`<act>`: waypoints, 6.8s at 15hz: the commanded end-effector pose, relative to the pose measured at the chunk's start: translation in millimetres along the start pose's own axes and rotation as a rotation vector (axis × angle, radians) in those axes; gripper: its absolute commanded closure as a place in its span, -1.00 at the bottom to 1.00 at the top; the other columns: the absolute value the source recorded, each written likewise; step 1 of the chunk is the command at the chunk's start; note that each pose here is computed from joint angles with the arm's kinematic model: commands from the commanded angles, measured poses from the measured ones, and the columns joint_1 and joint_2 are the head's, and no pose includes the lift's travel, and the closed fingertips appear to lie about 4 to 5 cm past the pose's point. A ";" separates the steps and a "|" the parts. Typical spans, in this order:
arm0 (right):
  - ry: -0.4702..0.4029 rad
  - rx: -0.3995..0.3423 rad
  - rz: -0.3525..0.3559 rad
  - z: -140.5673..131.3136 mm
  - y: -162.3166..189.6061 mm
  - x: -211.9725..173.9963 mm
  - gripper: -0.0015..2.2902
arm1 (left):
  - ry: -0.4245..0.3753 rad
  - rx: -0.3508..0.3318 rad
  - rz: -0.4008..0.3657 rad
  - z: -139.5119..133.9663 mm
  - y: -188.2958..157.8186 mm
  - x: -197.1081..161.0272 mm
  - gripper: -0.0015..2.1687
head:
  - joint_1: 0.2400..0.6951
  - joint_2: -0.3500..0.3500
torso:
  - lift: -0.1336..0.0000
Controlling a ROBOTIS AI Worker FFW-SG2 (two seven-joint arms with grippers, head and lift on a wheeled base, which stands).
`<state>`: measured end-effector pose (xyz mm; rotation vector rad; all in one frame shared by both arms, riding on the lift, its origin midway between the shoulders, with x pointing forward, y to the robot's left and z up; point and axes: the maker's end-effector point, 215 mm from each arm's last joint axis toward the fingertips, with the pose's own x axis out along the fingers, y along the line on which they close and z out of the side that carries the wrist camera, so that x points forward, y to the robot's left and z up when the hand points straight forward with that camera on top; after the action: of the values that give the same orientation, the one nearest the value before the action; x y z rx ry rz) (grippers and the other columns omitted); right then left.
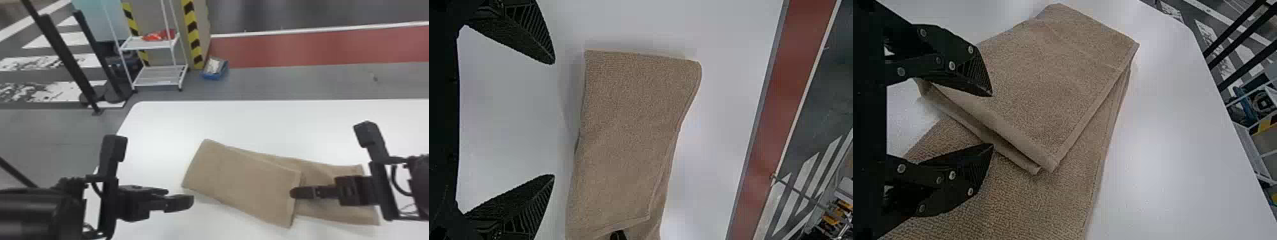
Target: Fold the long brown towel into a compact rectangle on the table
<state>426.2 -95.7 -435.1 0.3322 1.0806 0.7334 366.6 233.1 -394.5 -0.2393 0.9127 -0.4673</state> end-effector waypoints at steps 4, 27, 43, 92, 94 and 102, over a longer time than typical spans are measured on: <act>0.000 -0.027 -0.006 2.0 4.8 -1.7 -0.58 | 0.006 -0.008 0.000 -3.1 1.2 0.4 -0.93 | 1.00 0.55 | -0.86; 0.067 -0.028 -0.061 -4.5 -7.4 17.5 -0.18 | 0.017 -0.033 0.007 -11.2 9.3 -0.3 -0.93 | 1.00 0.63 | -0.86; -0.081 0.043 -0.134 25.8 -62.3 -52.1 -0.10 | 0.021 -0.034 0.004 -14.7 8.5 -1.8 -0.93 | 1.00 0.33 | -0.86; -0.034 0.000 -0.141 13.5 -46.9 -32.1 -0.52 | 0.032 -0.042 0.012 -19.3 14.4 -1.9 -0.93 | 1.00 0.39 | -0.86; -0.021 -0.002 -0.139 12.2 -46.3 -27.9 -0.51 | 0.033 -0.043 0.013 -19.9 15.0 -2.2 -0.93 | 1.00 0.39 | -0.86; -0.031 0.007 -0.126 7.2 -46.1 -32.9 -0.43 | 0.036 -0.049 0.015 -22.4 16.6 -2.7 -0.93 | 1.00 0.42 | -0.86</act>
<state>442.7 -147.4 -437.5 0.2745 1.0705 0.6158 352.9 248.3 -411.5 -0.2656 0.9565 -0.4392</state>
